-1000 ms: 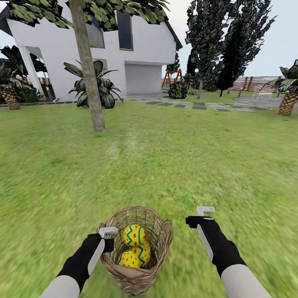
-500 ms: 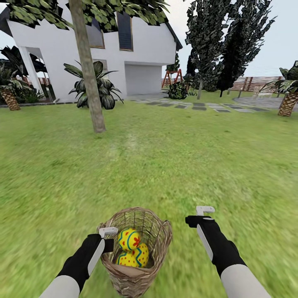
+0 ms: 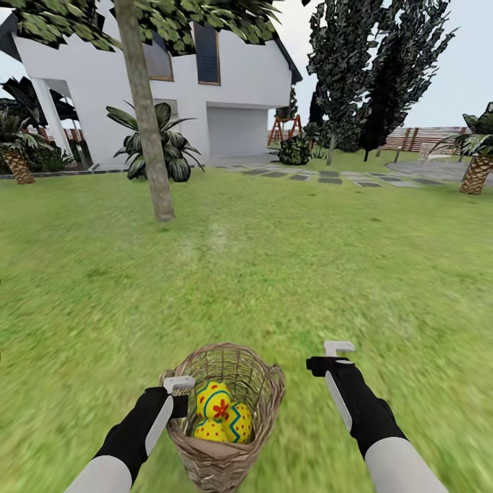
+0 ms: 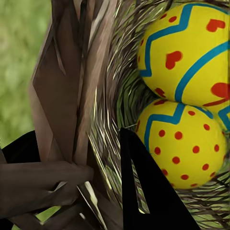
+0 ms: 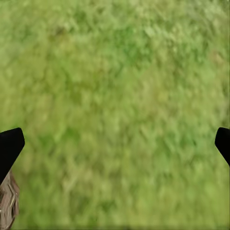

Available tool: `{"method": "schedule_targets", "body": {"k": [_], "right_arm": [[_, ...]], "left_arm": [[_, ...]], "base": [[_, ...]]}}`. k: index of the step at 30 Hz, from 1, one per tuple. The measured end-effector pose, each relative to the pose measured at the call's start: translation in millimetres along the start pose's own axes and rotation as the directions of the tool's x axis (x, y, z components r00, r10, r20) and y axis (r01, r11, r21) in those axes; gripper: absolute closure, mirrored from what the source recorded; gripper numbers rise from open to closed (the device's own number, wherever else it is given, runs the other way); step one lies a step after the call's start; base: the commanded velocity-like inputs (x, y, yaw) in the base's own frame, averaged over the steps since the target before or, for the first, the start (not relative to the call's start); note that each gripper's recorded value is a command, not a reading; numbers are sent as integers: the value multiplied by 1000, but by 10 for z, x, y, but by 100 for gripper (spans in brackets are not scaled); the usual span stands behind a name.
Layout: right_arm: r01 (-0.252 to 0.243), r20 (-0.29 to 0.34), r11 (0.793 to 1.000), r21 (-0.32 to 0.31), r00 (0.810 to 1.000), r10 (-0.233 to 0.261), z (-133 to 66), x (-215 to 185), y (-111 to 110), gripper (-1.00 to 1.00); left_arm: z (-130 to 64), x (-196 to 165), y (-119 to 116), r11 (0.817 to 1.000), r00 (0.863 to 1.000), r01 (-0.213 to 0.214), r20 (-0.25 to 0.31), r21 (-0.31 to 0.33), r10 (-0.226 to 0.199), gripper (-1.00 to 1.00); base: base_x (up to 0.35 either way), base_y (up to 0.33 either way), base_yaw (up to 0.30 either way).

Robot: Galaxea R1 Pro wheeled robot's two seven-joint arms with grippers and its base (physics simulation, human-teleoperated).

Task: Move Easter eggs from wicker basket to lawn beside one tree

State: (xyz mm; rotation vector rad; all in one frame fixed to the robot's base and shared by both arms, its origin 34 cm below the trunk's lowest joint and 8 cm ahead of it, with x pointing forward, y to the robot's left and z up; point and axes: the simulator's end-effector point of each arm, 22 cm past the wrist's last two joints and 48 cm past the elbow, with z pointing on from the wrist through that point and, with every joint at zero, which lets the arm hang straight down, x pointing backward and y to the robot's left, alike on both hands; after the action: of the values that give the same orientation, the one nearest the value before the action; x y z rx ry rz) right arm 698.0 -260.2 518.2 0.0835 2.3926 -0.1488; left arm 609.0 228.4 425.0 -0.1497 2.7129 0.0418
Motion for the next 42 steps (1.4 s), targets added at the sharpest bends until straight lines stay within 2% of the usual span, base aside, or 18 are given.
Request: {"method": "schedule_targets", "body": {"k": [20,23,26,32,34,38,42], "right_arm": [[0,-4,1000,-2,1000,0,-246,-329,-17,-100],[-8,30,1000,-2,1000,8,-283,-450,-23,-100],[-9,35,1000,-2,999,9,-320,-509,-27,-100],[-7,35,1000,-3,999,7,-396,-606,-32,-100],[-4,14,1000,-9,1000,4,-379,-524,-6,-100],[1,-2,1000,-8,1000,-1,-350,-426,0,-100],[8,-24,1000,-5,1000,-8,-324,-325,-1,-100]], "left_arm": [[-345,-239,8,1000,1000,-1,-2,-3,1,100],[-392,-312,12,1000,1000,5,18,-3,-5,100],[-440,-354,9,1000,1000,9,22,-2,-9,100],[-541,-470,-8,1000,999,18,47,3,-18,100],[-497,-321,16,1000,1000,17,21,-2,-17,100],[-468,-223,33,1000,1000,16,2,-5,-16,100],[-464,-223,45,1000,1000,17,5,-7,-17,100]], "base": [[0,0,286],[0,0,286],[0,0,234],[0,0,21],[0,0,0],[0,0,0],[0,0,0]]}}
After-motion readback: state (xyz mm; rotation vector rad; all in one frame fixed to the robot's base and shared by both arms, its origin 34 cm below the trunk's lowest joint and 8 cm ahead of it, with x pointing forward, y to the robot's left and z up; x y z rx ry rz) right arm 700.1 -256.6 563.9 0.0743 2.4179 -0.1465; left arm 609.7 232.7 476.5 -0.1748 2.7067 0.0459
